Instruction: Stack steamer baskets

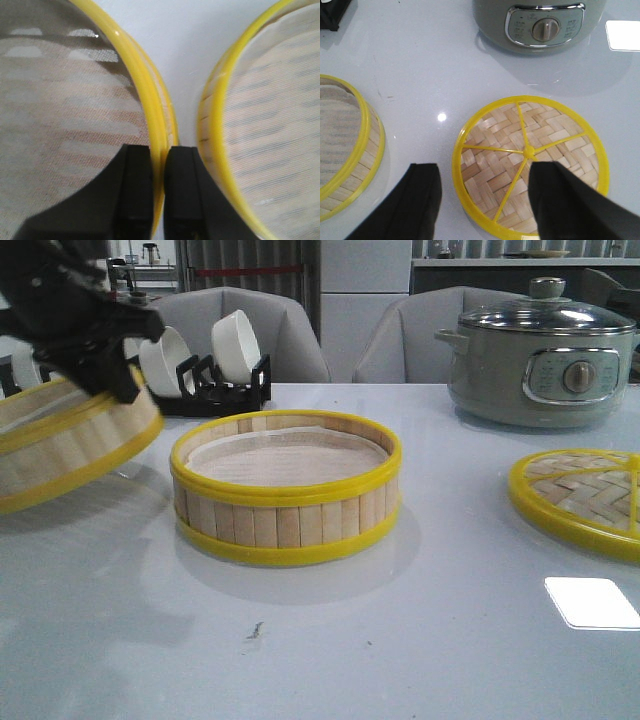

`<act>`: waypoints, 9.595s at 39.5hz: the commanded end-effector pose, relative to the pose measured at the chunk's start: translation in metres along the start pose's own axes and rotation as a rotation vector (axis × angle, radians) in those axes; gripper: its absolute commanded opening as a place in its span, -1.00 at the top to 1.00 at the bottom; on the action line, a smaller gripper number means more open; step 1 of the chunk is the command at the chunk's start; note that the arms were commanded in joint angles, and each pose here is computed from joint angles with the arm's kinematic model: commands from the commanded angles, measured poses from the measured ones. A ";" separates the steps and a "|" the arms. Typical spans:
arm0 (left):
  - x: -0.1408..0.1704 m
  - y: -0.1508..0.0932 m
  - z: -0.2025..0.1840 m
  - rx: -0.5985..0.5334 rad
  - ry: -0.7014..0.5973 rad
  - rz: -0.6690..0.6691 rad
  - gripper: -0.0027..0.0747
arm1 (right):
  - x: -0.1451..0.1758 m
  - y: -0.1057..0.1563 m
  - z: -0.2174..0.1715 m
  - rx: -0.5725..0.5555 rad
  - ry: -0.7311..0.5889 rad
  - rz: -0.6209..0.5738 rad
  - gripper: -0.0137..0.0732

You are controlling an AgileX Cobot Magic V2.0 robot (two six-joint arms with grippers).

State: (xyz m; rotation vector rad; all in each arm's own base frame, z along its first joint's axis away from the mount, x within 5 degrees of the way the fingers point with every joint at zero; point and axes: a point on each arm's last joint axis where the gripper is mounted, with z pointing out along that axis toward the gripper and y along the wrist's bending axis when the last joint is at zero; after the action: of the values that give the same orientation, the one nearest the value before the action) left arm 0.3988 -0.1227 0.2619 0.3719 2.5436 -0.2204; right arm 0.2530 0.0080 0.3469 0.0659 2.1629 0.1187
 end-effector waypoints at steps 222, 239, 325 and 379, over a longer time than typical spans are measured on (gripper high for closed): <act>0.029 0.035 -0.312 -0.282 -0.581 -0.095 0.71 | -0.017 0.001 -0.012 -0.001 -0.104 -0.013 -0.46; 0.141 0.011 -0.299 -0.226 -0.674 -0.084 0.71 | -0.016 0.001 -0.012 -0.001 -0.098 -0.013 -0.46; 0.212 0.005 -0.251 -0.185 -0.617 -0.077 0.71 | 0.004 -0.004 0.037 -0.010 0.117 0.098 -0.46; 0.212 0.005 -0.251 -0.185 -0.617 -0.077 0.71 | -0.013 -0.060 0.187 0.127 0.444 0.089 0.03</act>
State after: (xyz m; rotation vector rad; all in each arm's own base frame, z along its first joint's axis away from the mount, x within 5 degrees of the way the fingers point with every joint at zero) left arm 0.1006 -0.0121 0.3385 0.1089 2.0616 -0.0857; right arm 0.4139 -0.0396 0.2198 0.2413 2.6923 0.0681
